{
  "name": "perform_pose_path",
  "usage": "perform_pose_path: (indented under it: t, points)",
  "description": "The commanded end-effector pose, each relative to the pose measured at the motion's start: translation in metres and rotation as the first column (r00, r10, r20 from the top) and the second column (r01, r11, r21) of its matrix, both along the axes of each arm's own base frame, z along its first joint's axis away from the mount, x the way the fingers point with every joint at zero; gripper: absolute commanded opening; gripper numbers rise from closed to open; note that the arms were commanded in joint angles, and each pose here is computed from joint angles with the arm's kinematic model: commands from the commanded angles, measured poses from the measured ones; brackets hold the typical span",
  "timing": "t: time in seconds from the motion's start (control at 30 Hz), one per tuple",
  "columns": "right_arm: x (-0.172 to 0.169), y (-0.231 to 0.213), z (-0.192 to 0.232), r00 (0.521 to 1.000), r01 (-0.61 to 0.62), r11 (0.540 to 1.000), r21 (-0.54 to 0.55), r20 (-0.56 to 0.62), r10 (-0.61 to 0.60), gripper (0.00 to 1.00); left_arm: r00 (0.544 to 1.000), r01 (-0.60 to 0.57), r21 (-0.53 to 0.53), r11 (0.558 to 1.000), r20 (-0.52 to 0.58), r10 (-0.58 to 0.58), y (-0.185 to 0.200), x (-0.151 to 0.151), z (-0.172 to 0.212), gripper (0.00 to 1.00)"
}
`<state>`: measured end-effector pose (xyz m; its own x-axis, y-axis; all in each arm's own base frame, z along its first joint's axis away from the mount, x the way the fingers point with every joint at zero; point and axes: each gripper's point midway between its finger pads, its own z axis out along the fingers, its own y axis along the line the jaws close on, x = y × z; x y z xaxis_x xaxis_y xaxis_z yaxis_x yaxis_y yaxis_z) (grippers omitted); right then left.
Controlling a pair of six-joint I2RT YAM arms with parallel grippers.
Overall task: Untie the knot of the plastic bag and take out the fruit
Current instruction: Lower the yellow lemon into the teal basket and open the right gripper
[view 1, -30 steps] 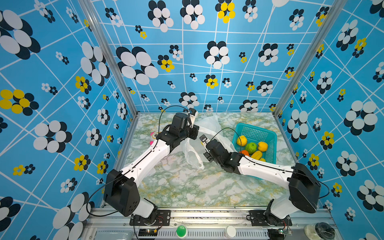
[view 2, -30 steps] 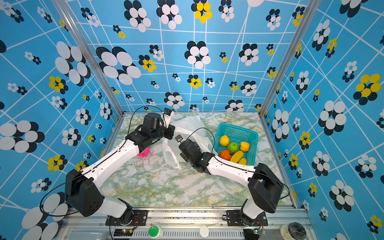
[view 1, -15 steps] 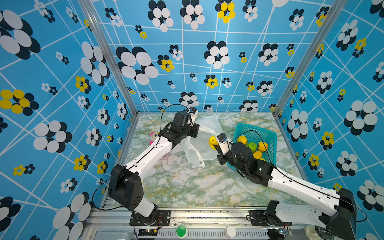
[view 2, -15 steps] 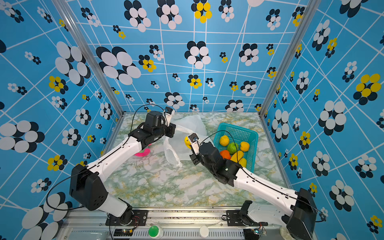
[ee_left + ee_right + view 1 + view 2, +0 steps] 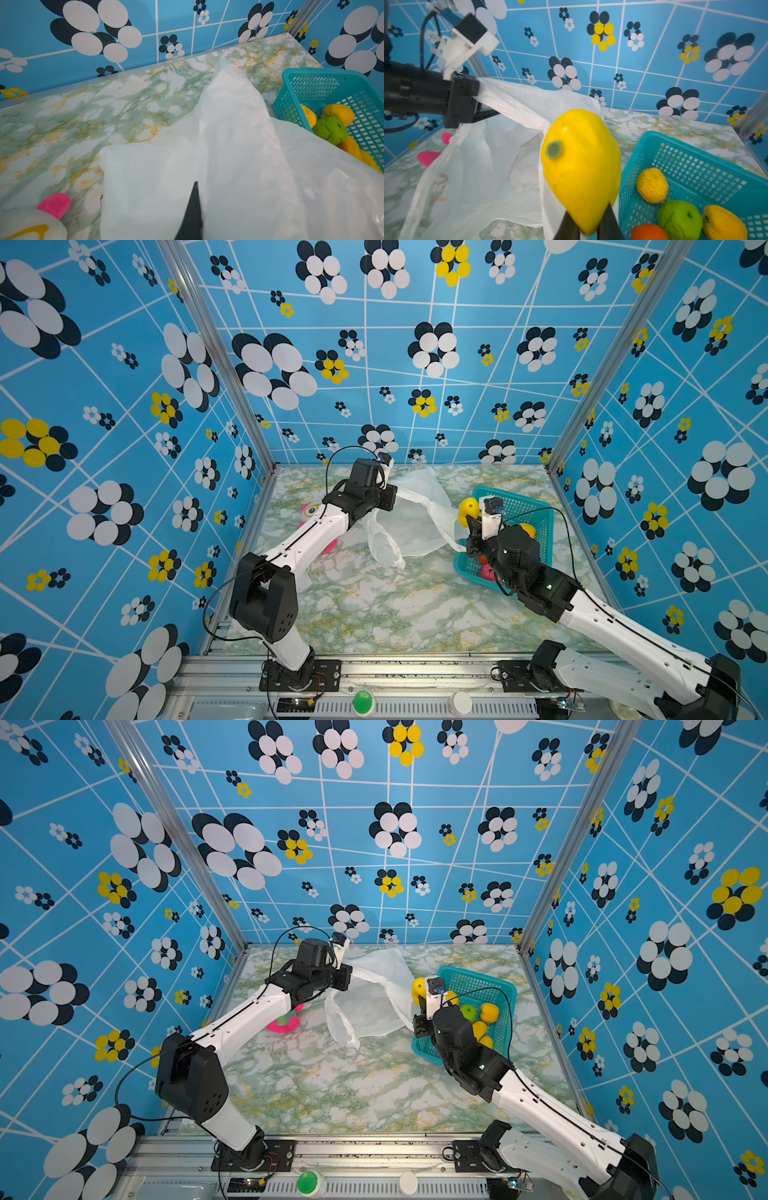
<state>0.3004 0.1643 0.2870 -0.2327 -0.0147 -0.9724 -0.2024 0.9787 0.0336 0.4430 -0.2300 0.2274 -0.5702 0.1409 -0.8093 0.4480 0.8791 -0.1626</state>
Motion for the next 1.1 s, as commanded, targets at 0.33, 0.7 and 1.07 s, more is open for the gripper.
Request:
perform_pose_path:
  t: [0.33,0.7,1.07]
  points:
    - [0.018,-0.117,-0.067,0.829,0.522,0.852,0.045,-0.265,-0.493,0.02,1.0,-0.024,-0.005,1.0,0.002,0.024,0.004,0.007,0.004,0.0]
    - [0.034,-0.068,-0.117,0.857,0.37,0.907,0.202,-0.451,-0.249,0.02,1.0,-0.017,-0.006,1.0,0.002,0.017,0.004,0.006,0.005,0.0]
    - [0.05,-0.033,-0.154,0.828,0.322,0.907,0.272,-0.546,-0.13,0.05,1.0,-0.012,-0.008,1.0,0.011,0.012,0.005,0.001,0.008,0.0]
